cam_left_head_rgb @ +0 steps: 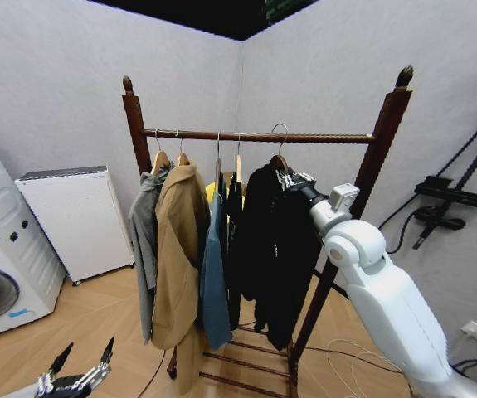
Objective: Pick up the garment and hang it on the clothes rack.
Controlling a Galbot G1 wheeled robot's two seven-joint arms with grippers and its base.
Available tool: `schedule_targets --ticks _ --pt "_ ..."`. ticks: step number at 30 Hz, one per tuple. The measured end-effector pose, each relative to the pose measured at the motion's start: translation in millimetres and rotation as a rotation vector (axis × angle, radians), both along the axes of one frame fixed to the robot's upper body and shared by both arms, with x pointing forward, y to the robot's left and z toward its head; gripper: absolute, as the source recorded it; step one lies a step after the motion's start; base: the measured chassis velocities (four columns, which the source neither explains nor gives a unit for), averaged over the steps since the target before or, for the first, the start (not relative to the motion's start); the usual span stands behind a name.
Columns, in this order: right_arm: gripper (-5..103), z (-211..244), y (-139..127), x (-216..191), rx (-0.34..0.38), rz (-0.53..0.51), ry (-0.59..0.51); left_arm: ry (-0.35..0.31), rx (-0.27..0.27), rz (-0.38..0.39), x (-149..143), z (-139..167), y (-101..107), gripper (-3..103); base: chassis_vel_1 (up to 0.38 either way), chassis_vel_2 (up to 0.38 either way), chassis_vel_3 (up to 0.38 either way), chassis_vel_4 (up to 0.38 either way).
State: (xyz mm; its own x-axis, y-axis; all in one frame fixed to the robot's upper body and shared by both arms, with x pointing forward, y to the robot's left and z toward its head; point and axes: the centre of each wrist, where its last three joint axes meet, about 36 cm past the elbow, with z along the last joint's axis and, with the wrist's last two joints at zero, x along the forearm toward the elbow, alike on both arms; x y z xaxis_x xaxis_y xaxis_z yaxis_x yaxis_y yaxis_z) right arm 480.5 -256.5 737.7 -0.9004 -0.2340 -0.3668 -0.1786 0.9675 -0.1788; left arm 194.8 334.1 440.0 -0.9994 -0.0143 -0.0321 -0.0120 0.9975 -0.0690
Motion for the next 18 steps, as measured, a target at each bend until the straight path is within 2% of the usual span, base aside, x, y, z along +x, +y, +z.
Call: schedule_targets --ticks 15,18 --pt "9 15 17 34 0.017 -0.002 0.085 0.000 0.000 0.000 0 0 0 100 0.000 0.000 0.000 0.000" --pt "9 13 20 37 0.041 -0.009 0.130 0.000 0.000 0.000 0 0 0 100 0.000 0.000 0.000 0.000"
